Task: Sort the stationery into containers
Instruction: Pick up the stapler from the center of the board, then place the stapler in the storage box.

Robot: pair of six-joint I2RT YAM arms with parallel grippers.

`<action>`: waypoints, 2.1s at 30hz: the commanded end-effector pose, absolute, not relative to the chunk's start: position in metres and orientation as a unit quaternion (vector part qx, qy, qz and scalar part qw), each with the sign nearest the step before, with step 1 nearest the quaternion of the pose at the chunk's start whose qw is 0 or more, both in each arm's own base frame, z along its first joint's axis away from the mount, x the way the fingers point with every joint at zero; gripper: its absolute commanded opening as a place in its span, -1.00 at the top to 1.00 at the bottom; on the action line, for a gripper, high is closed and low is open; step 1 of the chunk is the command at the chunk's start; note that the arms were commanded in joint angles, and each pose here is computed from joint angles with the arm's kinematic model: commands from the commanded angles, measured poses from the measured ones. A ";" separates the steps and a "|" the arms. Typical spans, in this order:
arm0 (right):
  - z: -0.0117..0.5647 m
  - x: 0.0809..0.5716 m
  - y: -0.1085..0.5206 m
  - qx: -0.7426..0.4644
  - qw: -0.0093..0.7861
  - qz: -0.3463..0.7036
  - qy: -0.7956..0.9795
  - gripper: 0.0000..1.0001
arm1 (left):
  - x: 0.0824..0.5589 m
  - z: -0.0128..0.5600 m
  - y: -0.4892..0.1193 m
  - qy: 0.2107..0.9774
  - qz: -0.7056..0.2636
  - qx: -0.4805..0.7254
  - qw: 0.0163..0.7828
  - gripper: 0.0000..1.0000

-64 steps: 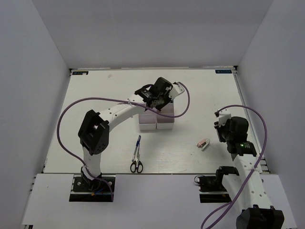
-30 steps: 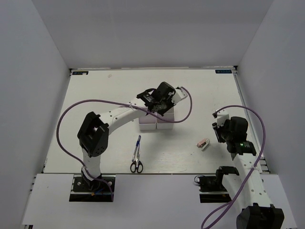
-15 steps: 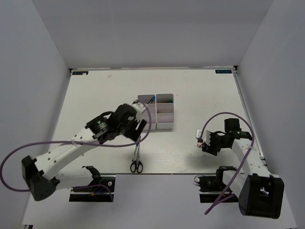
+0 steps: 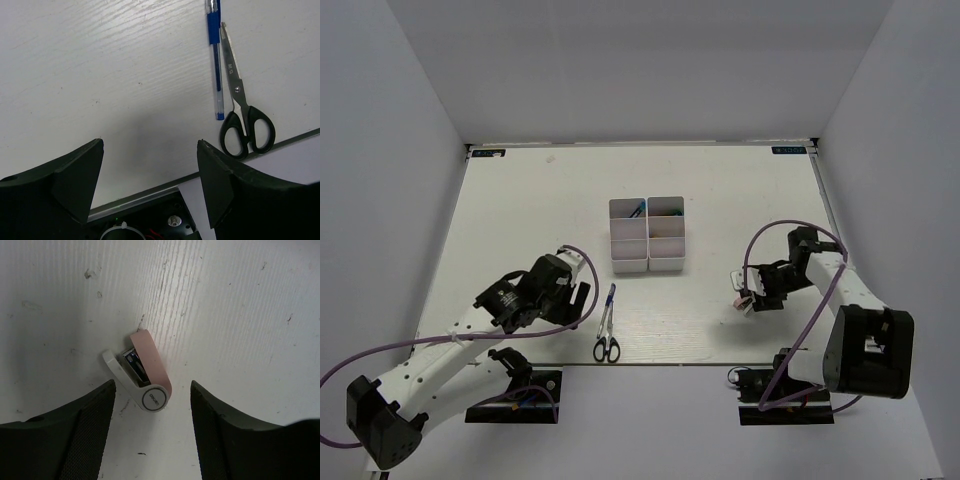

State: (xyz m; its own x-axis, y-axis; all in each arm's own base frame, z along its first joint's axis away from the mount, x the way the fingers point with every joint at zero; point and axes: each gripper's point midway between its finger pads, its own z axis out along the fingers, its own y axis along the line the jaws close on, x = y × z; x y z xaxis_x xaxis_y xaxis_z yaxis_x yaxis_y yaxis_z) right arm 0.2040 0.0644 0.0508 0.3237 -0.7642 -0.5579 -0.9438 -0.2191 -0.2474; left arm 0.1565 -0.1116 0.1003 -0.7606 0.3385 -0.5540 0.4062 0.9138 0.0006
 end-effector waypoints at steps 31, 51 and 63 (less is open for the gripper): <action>0.098 0.212 0.113 -0.779 0.348 0.186 0.488 1.00 | 0.154 0.084 -0.131 0.946 -0.126 0.177 0.242 -0.65; 0.180 0.283 0.239 -0.647 0.356 0.122 0.663 1.00 | 0.151 0.073 -0.131 0.951 -0.124 0.182 0.219 -0.65; 0.144 0.295 0.253 -0.722 0.297 0.028 0.625 1.00 | 0.149 0.073 -0.132 0.950 -0.129 0.186 0.216 -0.65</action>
